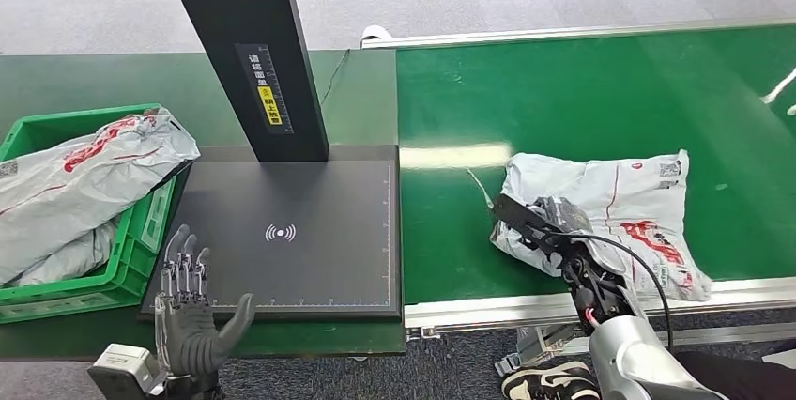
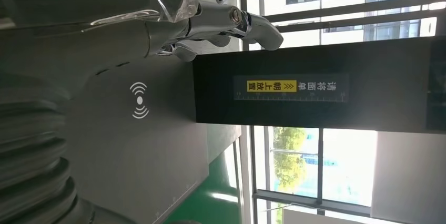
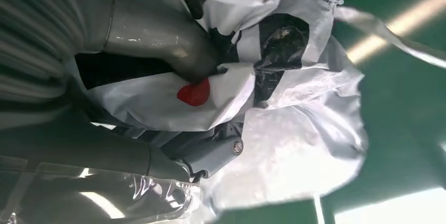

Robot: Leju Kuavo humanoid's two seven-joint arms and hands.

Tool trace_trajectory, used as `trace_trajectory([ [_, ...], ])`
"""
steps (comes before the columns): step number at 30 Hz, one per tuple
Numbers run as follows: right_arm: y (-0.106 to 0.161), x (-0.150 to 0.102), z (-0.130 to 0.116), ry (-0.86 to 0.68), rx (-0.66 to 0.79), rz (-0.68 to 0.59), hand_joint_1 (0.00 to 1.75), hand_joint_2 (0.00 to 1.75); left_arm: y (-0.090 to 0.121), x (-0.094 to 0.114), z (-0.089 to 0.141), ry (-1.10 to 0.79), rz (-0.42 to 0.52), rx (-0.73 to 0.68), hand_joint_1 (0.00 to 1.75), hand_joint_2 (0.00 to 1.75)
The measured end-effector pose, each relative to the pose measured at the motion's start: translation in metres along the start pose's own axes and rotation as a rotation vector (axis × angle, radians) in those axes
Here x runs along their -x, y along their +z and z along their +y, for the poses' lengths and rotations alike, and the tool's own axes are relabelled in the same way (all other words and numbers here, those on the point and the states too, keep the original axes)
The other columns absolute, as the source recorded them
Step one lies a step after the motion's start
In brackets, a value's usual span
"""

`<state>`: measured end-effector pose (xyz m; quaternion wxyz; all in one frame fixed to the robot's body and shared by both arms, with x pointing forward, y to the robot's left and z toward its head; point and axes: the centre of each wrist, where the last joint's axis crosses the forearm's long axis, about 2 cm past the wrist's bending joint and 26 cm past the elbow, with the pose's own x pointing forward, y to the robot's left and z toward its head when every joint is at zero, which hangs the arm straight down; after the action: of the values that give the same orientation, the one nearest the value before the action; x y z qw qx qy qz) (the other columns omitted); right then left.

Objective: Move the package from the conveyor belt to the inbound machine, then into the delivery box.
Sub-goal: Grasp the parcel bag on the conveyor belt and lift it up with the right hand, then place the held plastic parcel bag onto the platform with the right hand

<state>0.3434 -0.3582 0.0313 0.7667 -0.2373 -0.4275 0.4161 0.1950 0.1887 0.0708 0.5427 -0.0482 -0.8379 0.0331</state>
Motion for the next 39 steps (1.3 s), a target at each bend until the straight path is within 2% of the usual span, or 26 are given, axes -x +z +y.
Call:
trace_trajectory([
  [11, -0.008, -0.029, -0.031, -0.211, 0.352, -0.206, 1.75, 1.75, 0.006, -0.003, 0.001, -0.016, -0.007, -0.011, 0.0, 1.75],
  [16, -0.007, -0.034, -0.051, -0.405, 0.623, -0.341, 1.75, 1.75, 0.007, -0.003, 0.001, -0.033, -0.015, -0.023, 0.0, 1.75],
  [18, -0.007, -0.035, -0.06, -0.463, 0.689, -0.38, 1.75, 1.75, 0.007, -0.003, 0.001, -0.038, -0.017, -0.028, 0.0, 1.75],
  [32, -0.005, -0.04, -0.071, -0.522, 0.764, -0.419, 1.75, 1.75, 0.007, -0.003, 0.0, -0.041, -0.017, -0.029, 0.0, 1.75],
  [36, -0.004, -0.045, -0.072, -0.619, 0.802, -0.512, 1.75, 1.75, 0.007, -0.003, 0.0, -0.055, -0.018, -0.042, 0.0, 1.75],
  [39, -0.003, -0.059, -0.071, -0.674, 0.774, -0.617, 1.75, 1.75, 0.004, -0.004, 0.0, -0.062, -0.025, -0.049, 0.0, 1.75],
])
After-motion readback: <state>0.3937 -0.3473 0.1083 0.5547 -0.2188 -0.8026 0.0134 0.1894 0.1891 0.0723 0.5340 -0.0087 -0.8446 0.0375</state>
